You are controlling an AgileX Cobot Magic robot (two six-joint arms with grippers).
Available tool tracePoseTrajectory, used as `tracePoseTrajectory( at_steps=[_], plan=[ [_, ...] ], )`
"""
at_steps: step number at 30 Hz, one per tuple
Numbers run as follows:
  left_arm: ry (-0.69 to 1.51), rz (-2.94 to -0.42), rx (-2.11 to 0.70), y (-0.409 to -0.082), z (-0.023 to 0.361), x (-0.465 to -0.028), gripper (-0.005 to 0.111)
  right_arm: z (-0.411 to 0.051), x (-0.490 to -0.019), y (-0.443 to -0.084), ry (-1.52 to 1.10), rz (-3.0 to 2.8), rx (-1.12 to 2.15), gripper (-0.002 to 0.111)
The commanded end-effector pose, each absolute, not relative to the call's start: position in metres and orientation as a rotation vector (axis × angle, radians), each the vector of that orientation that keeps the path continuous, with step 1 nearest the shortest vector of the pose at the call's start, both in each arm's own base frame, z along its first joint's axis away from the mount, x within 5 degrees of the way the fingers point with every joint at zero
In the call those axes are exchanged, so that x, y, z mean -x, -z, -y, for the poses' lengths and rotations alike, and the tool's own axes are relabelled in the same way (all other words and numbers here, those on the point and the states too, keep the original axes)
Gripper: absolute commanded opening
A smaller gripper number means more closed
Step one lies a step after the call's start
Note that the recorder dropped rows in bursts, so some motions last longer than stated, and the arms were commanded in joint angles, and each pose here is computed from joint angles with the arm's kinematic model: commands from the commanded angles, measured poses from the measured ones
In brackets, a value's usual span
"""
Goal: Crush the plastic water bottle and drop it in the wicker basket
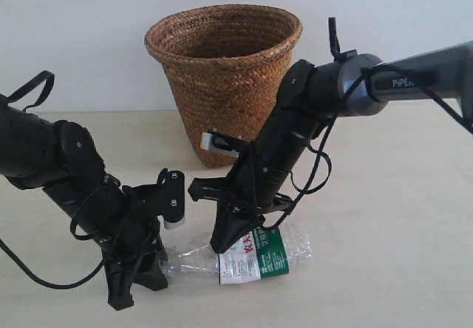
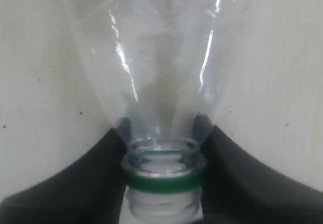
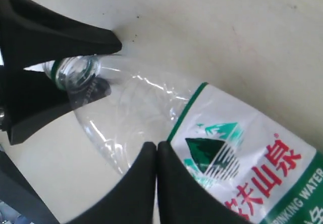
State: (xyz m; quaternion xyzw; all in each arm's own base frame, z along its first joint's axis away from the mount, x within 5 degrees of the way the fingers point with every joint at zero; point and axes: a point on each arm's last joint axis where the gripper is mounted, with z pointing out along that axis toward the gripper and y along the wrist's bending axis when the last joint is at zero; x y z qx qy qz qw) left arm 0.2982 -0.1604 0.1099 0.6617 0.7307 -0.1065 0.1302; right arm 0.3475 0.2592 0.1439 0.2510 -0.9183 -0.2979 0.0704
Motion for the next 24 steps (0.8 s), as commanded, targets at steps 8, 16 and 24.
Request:
tracePoseTrajectory(
  at_steps=[8, 16, 24],
  plan=[
    [0.315, -2.152, -1.930, -0.104, 0.159, -0.296, 0.004, -0.259, -0.353, -0.083, 0.803, 2.759, -0.706, 0.000],
    [0.319, -2.160, -1.925, -0.104, 0.159, -0.296, 0.004, -0.249, -0.357, -0.053, 0.757, 2.733, -0.642, 0.000],
    [0.316, -2.158, -1.925, -0.104, 0.159, -0.296, 0.004, -0.243, -0.356, -0.039, 0.741, 2.706, -0.601, 0.000]
  ],
)
